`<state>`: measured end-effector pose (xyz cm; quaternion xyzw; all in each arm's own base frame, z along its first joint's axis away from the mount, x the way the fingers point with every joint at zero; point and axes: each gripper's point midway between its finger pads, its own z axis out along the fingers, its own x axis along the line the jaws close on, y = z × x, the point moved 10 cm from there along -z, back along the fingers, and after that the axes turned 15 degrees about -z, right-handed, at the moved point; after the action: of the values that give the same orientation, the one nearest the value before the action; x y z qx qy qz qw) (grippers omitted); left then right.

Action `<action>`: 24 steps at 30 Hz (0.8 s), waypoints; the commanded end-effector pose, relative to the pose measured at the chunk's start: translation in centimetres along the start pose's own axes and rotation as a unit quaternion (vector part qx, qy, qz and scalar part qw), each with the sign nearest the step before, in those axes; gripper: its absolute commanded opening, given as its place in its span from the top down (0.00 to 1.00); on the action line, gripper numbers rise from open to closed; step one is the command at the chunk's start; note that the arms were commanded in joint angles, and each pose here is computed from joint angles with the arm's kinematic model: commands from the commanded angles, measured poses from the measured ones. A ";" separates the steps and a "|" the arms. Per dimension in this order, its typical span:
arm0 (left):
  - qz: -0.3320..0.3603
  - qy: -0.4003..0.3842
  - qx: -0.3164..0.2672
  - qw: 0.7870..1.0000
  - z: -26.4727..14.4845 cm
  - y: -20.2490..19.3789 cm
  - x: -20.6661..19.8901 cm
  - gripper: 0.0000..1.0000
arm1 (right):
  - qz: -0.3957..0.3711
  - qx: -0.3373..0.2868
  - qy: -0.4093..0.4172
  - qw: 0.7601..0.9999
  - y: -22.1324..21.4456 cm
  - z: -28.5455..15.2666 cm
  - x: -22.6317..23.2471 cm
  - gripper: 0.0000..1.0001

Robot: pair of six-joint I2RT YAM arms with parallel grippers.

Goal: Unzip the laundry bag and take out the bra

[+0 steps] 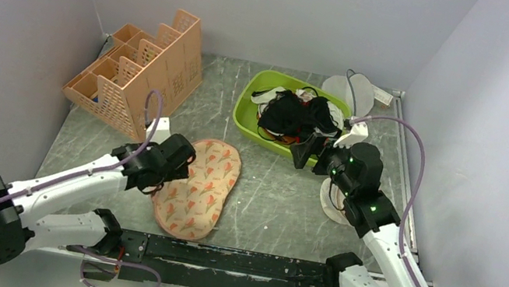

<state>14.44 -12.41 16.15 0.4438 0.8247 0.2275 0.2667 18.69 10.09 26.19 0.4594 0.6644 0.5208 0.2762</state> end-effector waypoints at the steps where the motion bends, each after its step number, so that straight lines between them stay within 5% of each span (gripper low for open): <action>1: -0.032 -0.022 -0.026 0.999 -2.1 2.0 -0.1 0.05 | 0.000 -0.007 0.012 1.000 0.3 0.2 0.2 0.02; 10: -0.015 -0.145 -0.050 0.988 -5.2 4.3 -1.0 0.05 | -0.002 -0.004 0.007 1.000 0.0 0.1 0.1 0.02; 16: 0.050 -0.174 -0.158 0.971 -9.7 10.5 -3.7 0.07 | -0.020 -0.008 -0.014 1.000 1.1 -0.8 -0.2 0.01; 24: -0.017 -0.328 -0.279 0.902 -19.8 18.6 -5.6 0.07 | -0.033 -0.100 -0.131 0.986 6.2 -6.0 -1.4 0.00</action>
<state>16.46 -12.04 38.07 0.4296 0.6584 0.2671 0.5572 17.79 8.69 29.27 0.4620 0.6492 0.5057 0.3307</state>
